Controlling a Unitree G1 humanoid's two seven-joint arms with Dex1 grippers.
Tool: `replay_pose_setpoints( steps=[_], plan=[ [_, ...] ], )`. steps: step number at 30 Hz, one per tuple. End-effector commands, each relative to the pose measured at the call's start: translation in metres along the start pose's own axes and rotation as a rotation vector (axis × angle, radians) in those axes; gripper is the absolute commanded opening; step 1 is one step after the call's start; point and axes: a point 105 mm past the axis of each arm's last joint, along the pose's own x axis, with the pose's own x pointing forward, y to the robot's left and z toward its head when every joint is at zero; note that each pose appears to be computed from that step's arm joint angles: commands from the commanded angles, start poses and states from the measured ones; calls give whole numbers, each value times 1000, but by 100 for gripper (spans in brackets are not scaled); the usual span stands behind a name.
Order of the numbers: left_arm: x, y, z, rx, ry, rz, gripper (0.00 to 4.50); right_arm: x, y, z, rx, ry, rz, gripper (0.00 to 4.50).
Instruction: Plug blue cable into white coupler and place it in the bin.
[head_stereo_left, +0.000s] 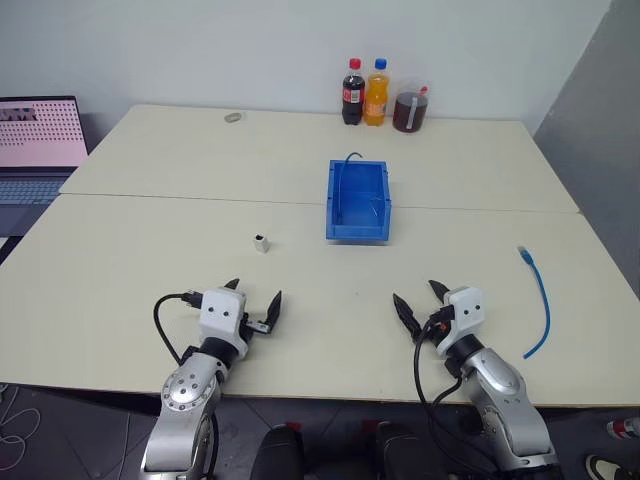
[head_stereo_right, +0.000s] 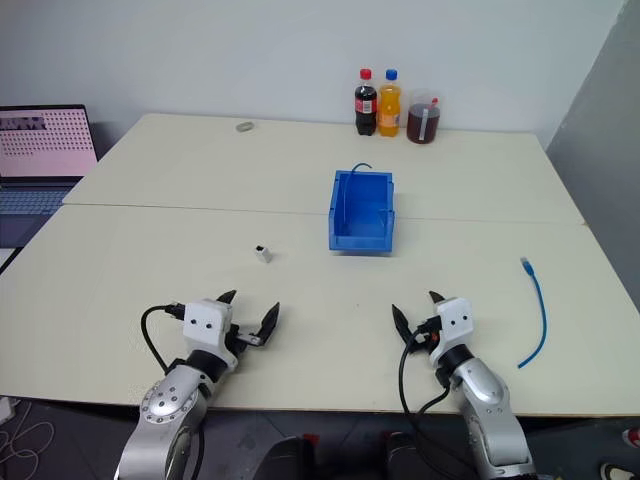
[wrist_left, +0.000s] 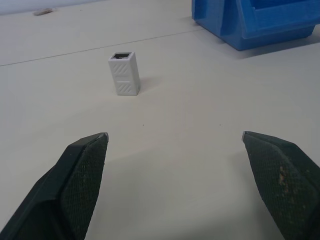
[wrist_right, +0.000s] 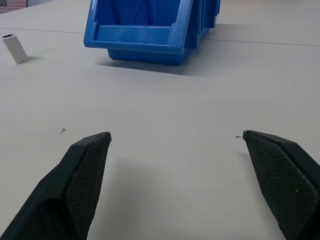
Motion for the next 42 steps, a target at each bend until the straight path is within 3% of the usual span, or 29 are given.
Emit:
replay_pose_setpoints(
  steps=[1, 10, 17, 25, 29, 34, 42],
  plan=[
    [0, -5, 9, -17, -42, -26, 450, 0, -3, 13, -21, -44, -1, 449],
    [-5, -5, 1, -1, -7, -8, 450, 2, -3, 13, -29, -40, 10, 449],
    [-11, 3, 11, -30, -96, -12, 450, 4, -3, 15, -40, -43, 23, 449],
    [-7, -7, 28, -66, -175, -185, 450, 3, -10, 20, -59, -56, 2, 449],
    [6, -22, 47, -34, -225, -313, 450, 0, -17, 32, -77, -87, -26, 449],
    [17, -56, 70, -8, -260, -543, 450, -13, -48, 57, -118, -132, -150, 449],
    [25, -120, 80, 32, -88, -934, 450, -58, -131, 79, -158, -38, -449, 449]
  ],
)
